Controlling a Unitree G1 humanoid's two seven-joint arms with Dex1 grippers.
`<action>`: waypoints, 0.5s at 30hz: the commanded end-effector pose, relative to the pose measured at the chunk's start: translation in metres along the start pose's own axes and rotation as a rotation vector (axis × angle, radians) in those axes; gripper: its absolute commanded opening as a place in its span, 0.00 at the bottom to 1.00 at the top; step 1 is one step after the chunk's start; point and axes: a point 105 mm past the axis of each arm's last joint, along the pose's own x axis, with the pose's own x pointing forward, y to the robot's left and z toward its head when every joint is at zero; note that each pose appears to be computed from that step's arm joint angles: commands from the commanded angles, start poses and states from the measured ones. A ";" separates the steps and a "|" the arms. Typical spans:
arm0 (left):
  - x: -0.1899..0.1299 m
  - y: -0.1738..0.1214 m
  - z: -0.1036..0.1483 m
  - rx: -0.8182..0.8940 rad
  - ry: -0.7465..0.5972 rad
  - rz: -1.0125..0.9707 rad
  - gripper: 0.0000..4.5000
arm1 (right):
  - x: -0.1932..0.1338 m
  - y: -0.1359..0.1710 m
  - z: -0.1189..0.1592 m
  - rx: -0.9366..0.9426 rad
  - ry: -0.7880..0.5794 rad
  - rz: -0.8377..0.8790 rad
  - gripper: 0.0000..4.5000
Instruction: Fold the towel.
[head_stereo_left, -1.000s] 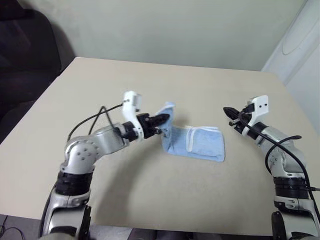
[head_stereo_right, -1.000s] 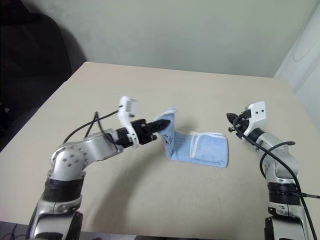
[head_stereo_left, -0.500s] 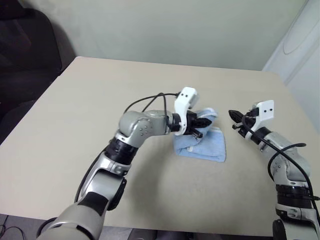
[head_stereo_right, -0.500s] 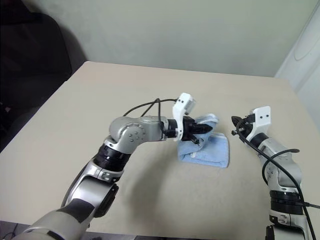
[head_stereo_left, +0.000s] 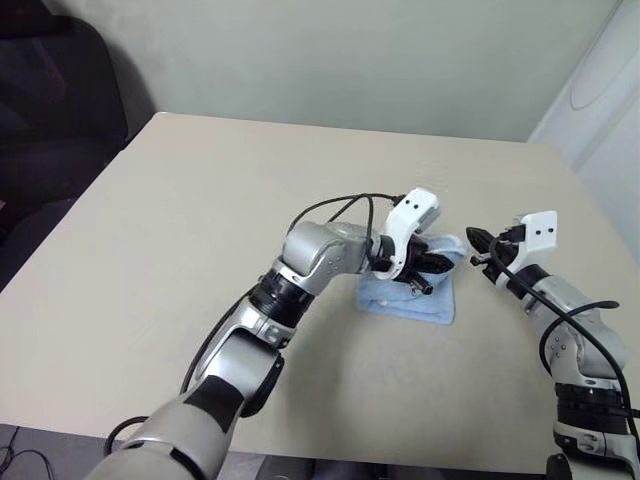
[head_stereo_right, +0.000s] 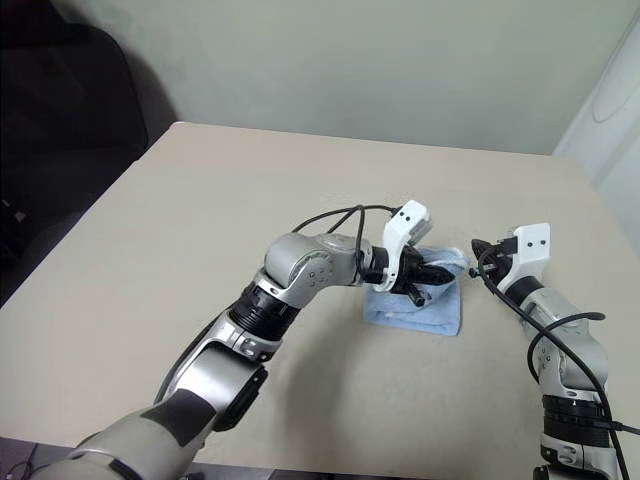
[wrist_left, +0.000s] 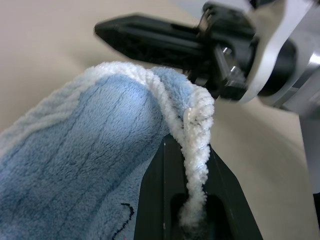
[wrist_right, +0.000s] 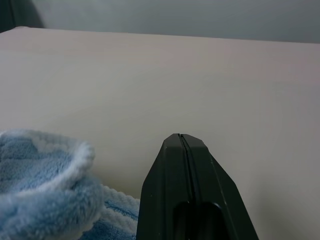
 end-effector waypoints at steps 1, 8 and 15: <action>0.001 -0.009 0.017 0.068 -0.032 -0.019 0.00 | -0.002 -0.003 0.019 -0.019 -0.065 -0.011 0.00; 0.015 -0.012 -0.005 0.068 0.035 -0.019 0.00 | 0.002 -0.002 0.021 -0.020 -0.070 -0.006 0.00; 0.021 -0.011 -0.016 0.017 0.061 -0.021 0.00 | 0.001 -0.003 0.022 -0.020 -0.073 -0.012 0.00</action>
